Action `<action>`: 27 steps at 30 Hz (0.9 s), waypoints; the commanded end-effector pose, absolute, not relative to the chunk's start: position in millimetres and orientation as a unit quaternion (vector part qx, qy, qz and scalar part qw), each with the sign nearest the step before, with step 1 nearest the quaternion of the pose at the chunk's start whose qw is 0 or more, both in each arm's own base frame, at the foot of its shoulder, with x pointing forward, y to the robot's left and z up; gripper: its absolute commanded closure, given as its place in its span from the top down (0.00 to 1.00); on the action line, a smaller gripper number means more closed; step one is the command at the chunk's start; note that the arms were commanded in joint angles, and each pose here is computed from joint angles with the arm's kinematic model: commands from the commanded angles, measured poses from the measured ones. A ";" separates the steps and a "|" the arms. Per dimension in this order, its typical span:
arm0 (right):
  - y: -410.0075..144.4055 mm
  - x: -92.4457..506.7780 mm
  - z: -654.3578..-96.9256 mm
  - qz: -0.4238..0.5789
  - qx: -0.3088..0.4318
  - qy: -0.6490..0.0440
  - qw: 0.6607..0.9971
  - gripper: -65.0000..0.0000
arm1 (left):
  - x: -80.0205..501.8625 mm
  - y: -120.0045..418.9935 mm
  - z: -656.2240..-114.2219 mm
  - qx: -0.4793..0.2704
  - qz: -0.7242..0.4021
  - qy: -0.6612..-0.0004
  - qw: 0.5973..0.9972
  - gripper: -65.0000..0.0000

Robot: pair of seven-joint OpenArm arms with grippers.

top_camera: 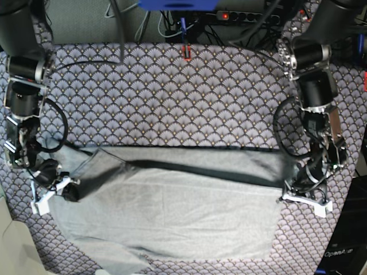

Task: Fold the T-shirt properly
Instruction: 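Lift the collar edge and fold it over the shirt body with both grippers, then open the right gripper and move it to the sleeve beside it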

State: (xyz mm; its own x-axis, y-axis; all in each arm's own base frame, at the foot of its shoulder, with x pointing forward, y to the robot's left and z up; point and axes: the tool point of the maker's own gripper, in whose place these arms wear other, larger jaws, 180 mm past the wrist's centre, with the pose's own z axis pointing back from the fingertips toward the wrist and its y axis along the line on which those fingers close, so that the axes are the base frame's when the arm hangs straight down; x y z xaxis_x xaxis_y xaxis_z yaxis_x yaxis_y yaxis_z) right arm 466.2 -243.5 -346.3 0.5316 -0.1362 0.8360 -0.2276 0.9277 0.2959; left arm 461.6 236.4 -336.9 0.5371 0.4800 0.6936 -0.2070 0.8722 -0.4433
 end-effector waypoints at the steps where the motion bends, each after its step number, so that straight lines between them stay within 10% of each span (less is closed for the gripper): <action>1: -249.3 483.4 -313.7 0.032 0.186 -0.522 0.832 0.00 | 476.3 242.3 -309.5 -0.156 0.193 -0.474 0.845 0.00; 19: -254.0 485.1 -308.8 0.034 0.181 -0.531 0.827 0.00 | 482.2 227.2 -308.3 -0.148 0.167 -0.490 0.842 0.00; 27: -246.0 481.1 -318.2 0.052 0.180 -0.515 0.836 0.36 | 477.1 228.5 -315.1 -0.145 0.162 -0.484 0.848 0.11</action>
State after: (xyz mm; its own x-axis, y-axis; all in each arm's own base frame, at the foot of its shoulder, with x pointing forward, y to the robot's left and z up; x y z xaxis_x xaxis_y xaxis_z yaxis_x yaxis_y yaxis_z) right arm 468.0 -237.9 -345.7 0.5309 -0.0873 0.8429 -0.2633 0.9284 0.2620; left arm 463.0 224.4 -341.1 0.5339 0.4199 0.7339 -0.1621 0.9027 -0.3986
